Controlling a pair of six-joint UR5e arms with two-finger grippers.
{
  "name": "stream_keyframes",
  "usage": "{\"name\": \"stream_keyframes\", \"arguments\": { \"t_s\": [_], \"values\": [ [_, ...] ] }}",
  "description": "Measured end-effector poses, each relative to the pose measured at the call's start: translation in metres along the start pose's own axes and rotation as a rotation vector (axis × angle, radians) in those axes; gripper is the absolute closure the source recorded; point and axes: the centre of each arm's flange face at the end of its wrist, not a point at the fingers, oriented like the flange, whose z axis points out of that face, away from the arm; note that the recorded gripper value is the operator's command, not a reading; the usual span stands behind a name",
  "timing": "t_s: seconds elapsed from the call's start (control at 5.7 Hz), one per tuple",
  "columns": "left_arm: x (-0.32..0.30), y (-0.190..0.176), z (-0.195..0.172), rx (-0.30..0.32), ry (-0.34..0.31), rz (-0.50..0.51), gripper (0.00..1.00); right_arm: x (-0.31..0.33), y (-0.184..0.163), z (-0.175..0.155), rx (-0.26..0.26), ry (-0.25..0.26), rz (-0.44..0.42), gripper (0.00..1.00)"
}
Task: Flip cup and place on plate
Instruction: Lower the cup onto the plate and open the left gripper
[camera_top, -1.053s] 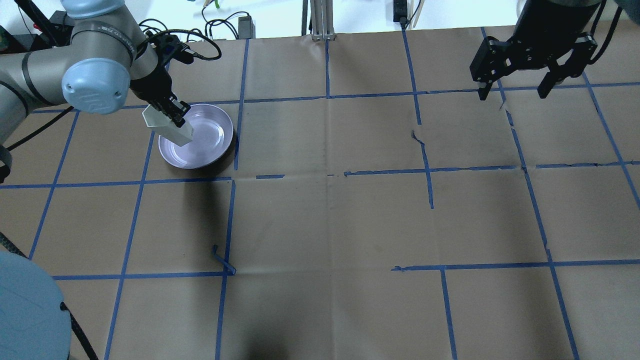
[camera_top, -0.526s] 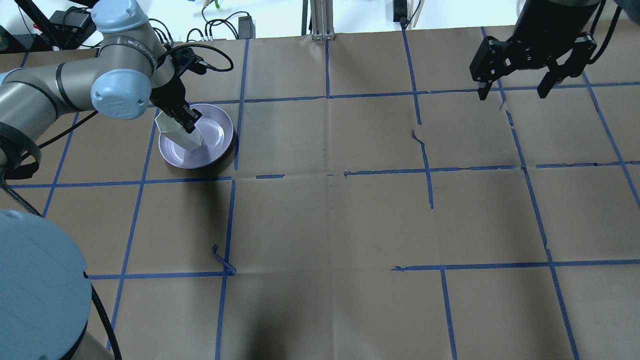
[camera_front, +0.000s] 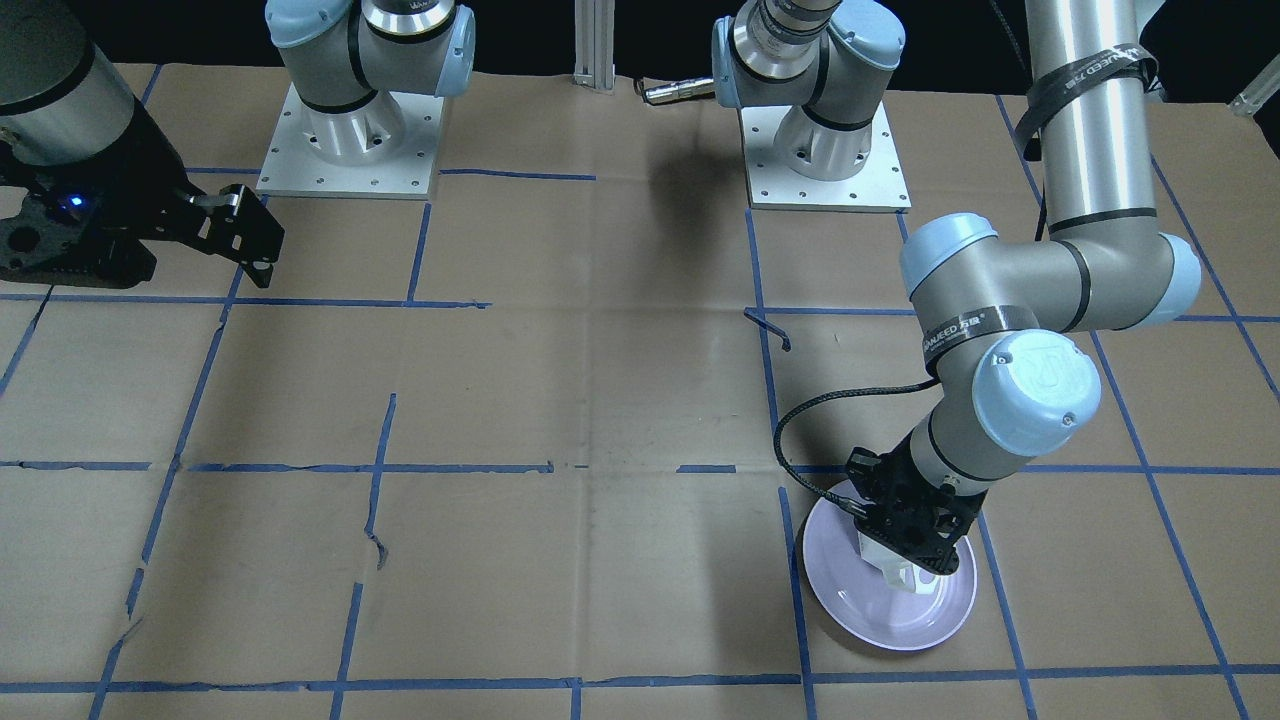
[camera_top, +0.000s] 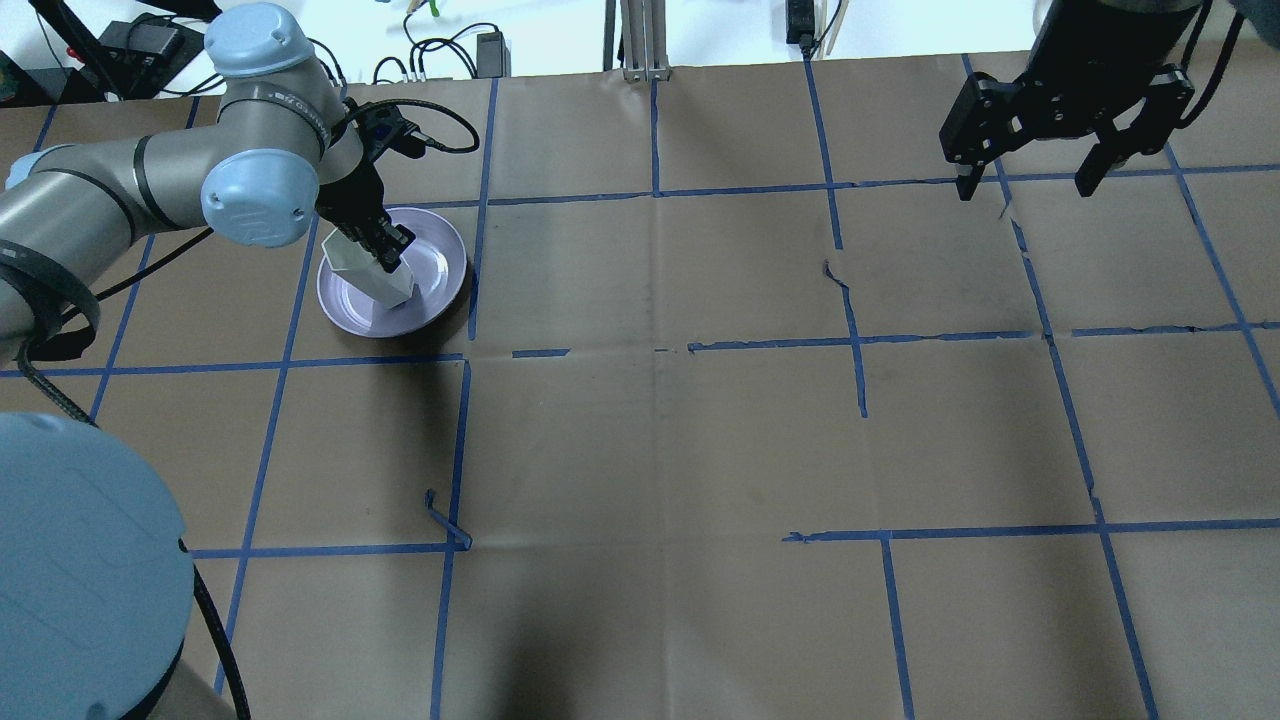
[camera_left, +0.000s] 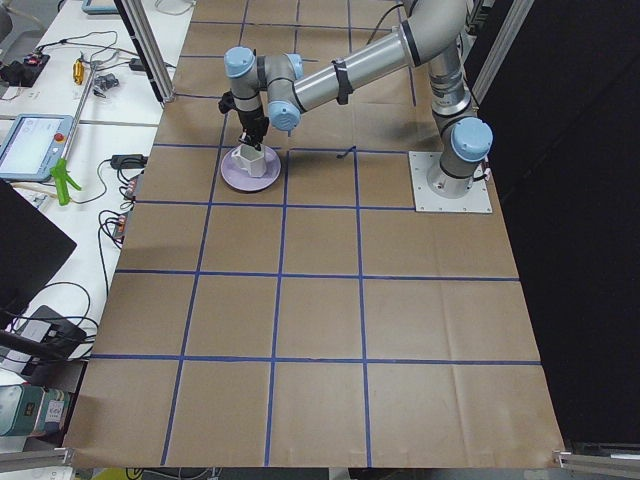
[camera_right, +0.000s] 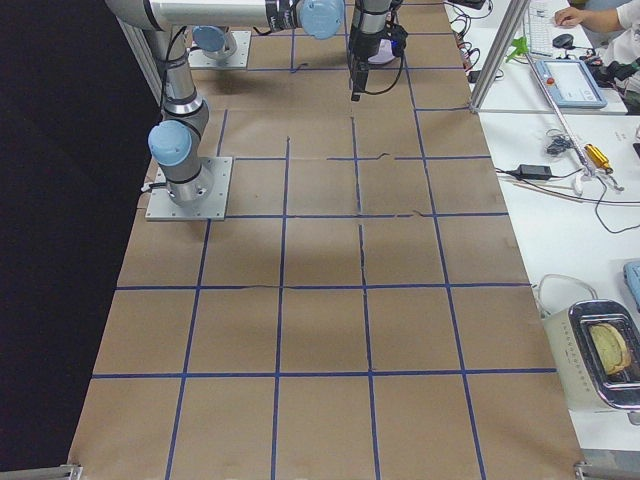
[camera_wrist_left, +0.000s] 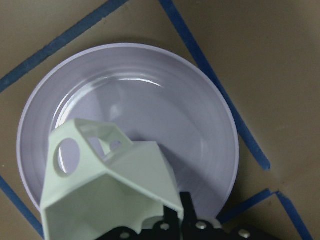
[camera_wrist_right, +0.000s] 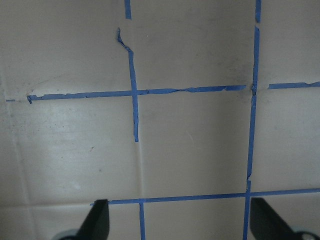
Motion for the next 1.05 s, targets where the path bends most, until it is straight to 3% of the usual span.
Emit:
{"name": "stream_keyframes", "arguments": {
  "t_s": [0.35,0.7,1.05],
  "values": [
    [0.002,-0.003,0.002,0.009,0.000,0.005,0.02,0.000,0.000,0.000,0.000,0.000,0.000,0.00],
    [0.012,-0.010,-0.027,0.044,-0.026,-0.022,0.02,0.000,0.000,0.000,0.000,0.000,0.000,0.00],
    [0.054,-0.018,-0.081,0.098,-0.050,-0.197,0.02,0.000,0.000,0.000,0.000,0.000,0.000,0.00]
  ]
}}
